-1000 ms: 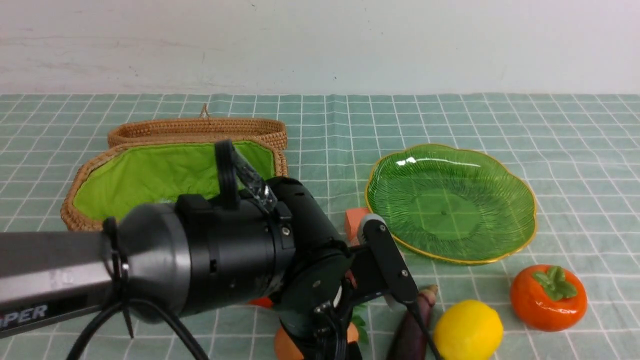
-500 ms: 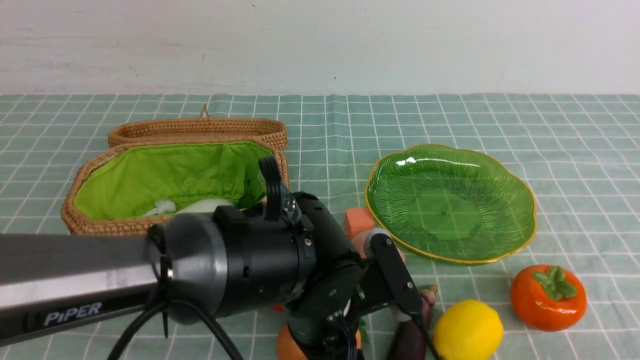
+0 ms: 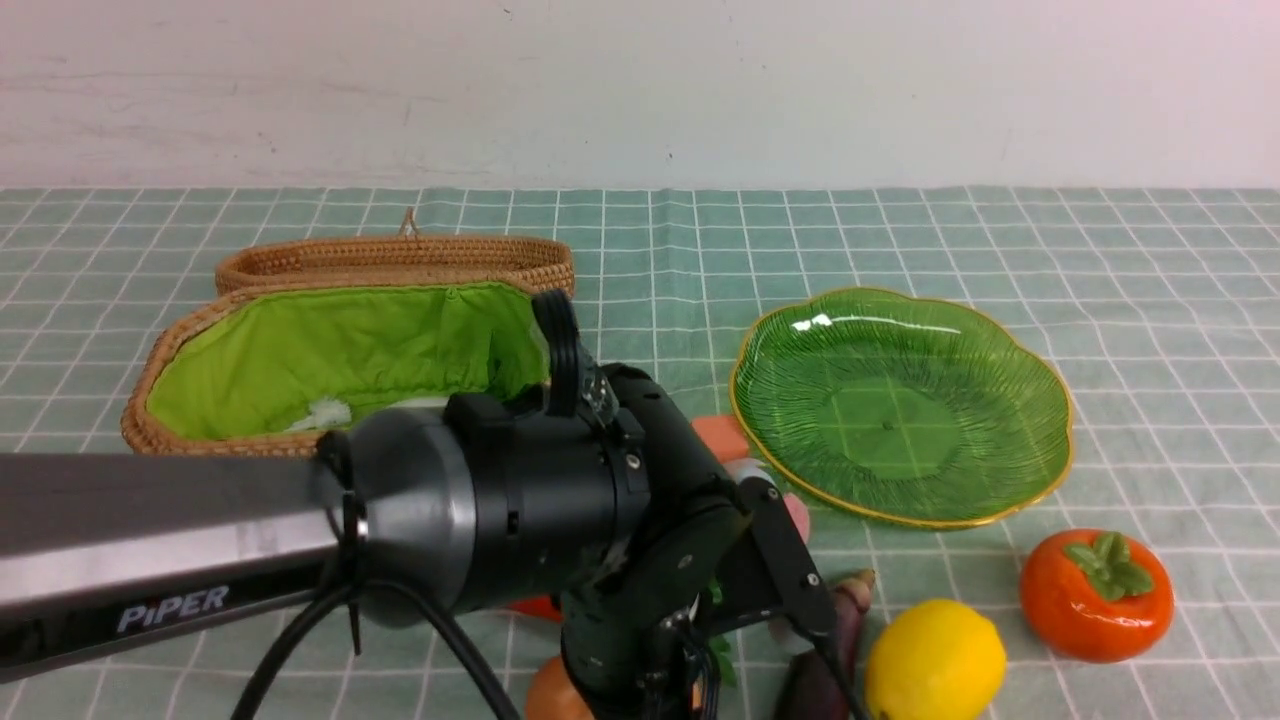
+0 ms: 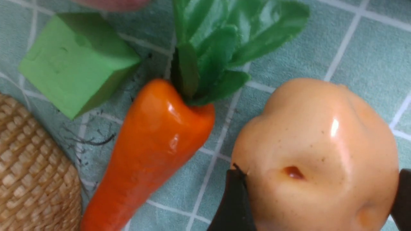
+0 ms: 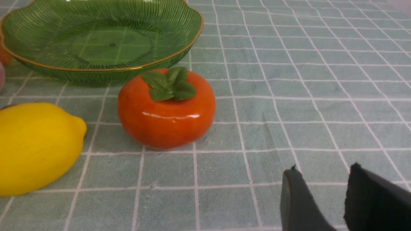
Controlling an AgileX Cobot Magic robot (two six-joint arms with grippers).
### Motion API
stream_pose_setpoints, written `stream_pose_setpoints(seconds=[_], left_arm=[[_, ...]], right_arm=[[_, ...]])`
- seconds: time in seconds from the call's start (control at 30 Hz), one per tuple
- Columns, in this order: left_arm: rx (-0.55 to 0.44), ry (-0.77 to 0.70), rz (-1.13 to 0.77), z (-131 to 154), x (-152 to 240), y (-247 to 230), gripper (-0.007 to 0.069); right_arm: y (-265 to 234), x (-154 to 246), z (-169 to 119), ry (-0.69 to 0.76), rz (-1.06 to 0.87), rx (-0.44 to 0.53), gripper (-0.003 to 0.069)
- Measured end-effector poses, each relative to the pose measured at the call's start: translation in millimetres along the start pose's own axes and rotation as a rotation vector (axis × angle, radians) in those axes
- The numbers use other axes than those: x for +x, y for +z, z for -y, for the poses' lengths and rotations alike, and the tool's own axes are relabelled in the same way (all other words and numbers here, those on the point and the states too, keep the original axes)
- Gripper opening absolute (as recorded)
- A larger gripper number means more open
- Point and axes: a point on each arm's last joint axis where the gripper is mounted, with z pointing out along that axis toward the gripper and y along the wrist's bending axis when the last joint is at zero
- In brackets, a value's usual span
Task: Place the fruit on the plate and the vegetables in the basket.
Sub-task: Grab a potato with your left arm and place it in the basket on the left
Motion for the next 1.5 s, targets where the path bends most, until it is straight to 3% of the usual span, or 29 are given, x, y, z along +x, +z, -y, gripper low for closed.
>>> stream_pose_setpoints(seconds=[0.53, 0.6, 0.7, 0.9, 1.13, 1.5], left_arm=[[-0.056, -0.033, 0.151, -9.7, 6.9, -61.0, 0.0557], [-0.072, -0.064, 0.192, -19.1, 9.2, -77.6, 0.0557], [-0.133, -0.190, 0.274, -56.3, 21.7, -117.8, 0.0555], [-0.248, -0.369, 0.322, -112.9, 54.1, -152.0, 0.0555], [-0.369, -0.560, 0.267, -177.7, 103.1, -135.4, 0.0555], [-0.270, -0.616, 0.172, -206.4, 100.1, -55.3, 0.0555]], right_arm=[[0.0, 0.0, 0.0, 0.000, 0.000, 0.000, 0.0241], [0.0, 0.0, 0.0, 0.000, 0.000, 0.000, 0.0241], [0.0, 0.0, 0.0, 0.000, 0.000, 0.000, 0.0241], [0.0, 0.0, 0.0, 0.000, 0.000, 0.000, 0.0241], [0.0, 0.0, 0.0, 0.000, 0.000, 0.000, 0.0241], [0.0, 0.0, 0.0, 0.000, 0.000, 0.000, 0.0241]])
